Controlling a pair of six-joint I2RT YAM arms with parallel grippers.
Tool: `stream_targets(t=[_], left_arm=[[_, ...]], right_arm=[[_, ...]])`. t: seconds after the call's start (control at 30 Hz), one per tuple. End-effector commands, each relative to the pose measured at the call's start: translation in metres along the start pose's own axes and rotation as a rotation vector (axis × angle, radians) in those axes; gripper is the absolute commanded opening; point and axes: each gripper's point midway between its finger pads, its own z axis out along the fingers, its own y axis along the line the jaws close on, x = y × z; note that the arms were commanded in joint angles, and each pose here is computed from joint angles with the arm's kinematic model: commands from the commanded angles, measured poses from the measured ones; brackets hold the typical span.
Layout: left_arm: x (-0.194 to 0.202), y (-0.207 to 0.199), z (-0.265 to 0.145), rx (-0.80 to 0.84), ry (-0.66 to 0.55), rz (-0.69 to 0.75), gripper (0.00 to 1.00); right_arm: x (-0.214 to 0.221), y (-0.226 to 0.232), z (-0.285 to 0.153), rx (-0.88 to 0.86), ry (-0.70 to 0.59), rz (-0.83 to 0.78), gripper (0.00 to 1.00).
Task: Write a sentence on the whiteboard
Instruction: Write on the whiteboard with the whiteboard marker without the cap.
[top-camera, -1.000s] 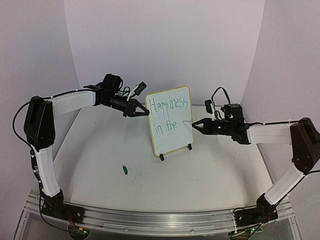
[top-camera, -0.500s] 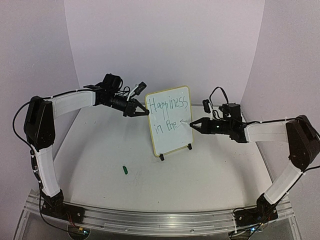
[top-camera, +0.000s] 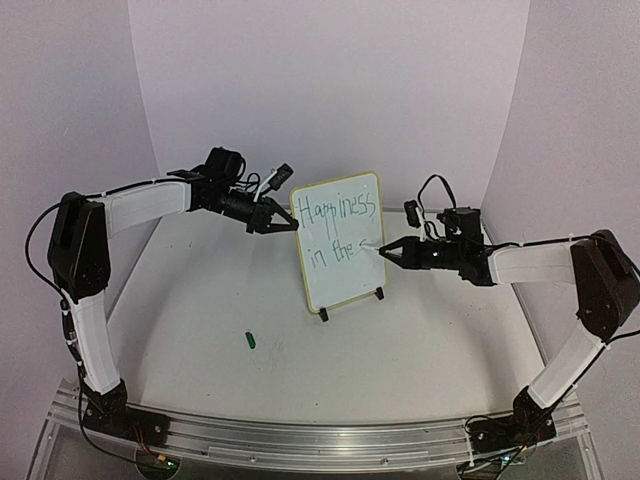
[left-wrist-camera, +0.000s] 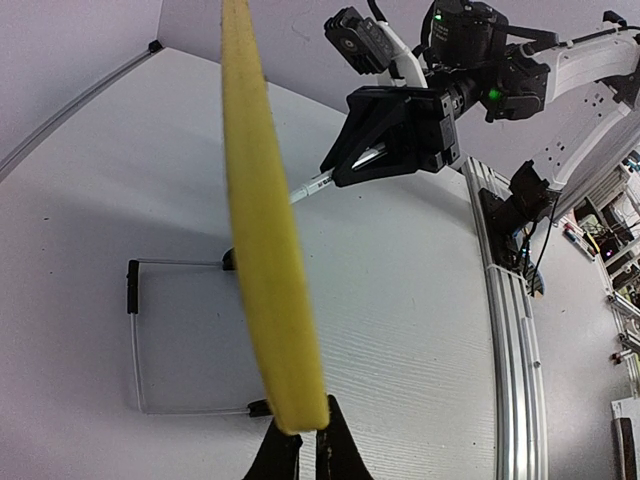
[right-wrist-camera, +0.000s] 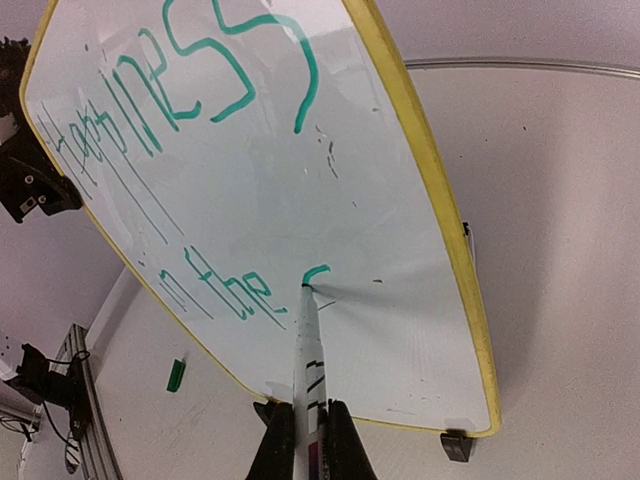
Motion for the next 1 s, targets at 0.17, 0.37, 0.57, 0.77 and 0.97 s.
stream_targets(t=[0.17, 0.37, 0.57, 0.77, 0.97], left_arm=[[0.028, -0.013, 0.013, 0.025, 0.100, -0.084, 0.00], [0.028, -0.013, 0.013, 0.024, 0.100, -0.084, 0.00], [0.028, -0.013, 0.013, 0.025, 0.099, -0.083, 0.00], [0.027, -0.013, 0.013, 0.026, 0.099, -0.083, 0.00], [0.027, -0.013, 0.013, 0.025, 0.098, -0.082, 0.00]], right_arm=[[-0.001, -0.009, -0.003, 0.058, -0.004, -0.014, 0.00], [0.002, -0.014, -0.005, 0.085, 0.007, -0.017, 0.00], [-0.006, -0.013, -0.010, 0.104, -0.018, -0.025, 0.00], [-0.026, -0.003, -0.016, 0.101, -0.066, -0.047, 0.00], [-0.037, 0.005, -0.018, 0.080, -0.088, -0.059, 0.00]])
